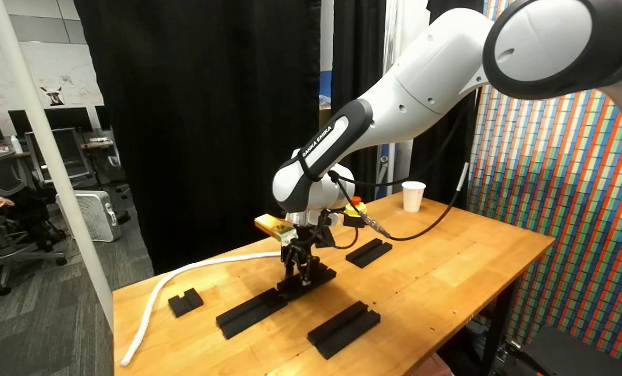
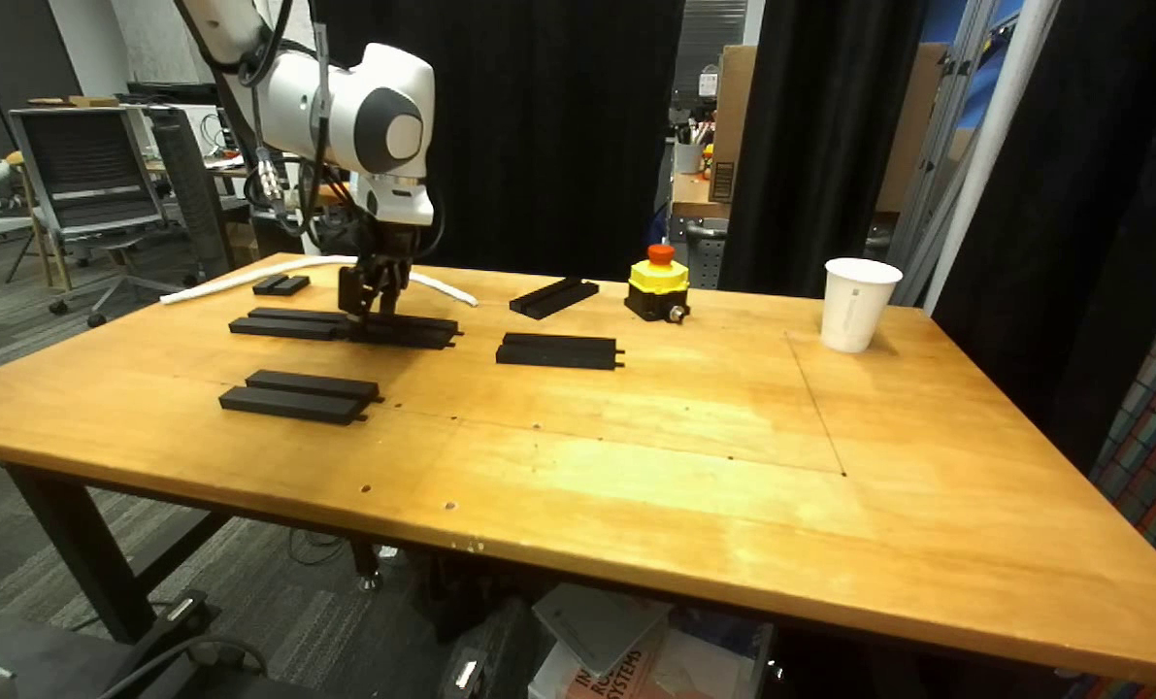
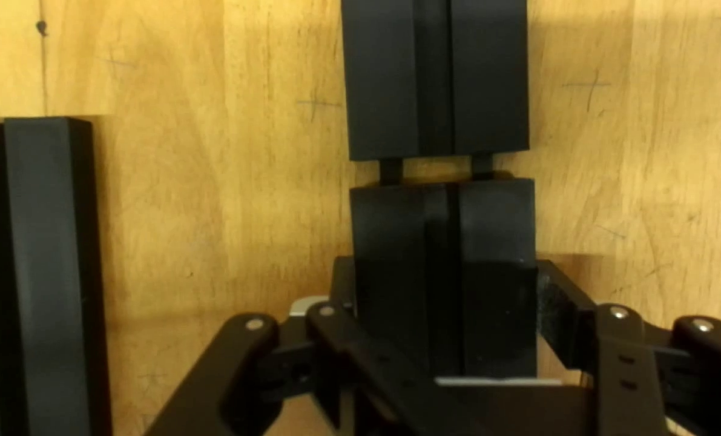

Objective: Attach some of the black objects at their width to make one long black strip

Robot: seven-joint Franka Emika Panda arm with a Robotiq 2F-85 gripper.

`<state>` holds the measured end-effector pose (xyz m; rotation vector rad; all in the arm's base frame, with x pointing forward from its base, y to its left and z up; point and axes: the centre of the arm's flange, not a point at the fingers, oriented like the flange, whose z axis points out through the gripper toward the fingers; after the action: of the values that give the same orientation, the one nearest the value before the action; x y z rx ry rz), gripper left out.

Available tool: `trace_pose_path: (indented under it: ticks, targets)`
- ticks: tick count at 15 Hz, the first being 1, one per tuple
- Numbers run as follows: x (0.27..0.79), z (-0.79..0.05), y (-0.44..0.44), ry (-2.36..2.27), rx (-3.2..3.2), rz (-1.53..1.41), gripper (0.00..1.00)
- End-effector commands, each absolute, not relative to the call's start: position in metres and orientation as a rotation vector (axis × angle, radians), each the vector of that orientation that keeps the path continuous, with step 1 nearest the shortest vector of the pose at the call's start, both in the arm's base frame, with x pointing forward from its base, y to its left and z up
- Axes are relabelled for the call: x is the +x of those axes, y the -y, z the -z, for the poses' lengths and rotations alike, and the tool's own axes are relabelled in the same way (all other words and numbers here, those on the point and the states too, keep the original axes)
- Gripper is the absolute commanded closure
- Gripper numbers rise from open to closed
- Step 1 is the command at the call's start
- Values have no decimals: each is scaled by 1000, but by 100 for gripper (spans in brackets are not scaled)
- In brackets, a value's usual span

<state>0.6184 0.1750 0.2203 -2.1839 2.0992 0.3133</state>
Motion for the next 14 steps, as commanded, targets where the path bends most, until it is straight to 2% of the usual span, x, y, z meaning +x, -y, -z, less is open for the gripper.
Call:
trace_pose_path:
  ticks: [1, 14]
  targets:
    - [631, -222, -183, -2109, -2173, -258, 53]
    - [633, -223, -191, -2100, -2179, -295, 53]
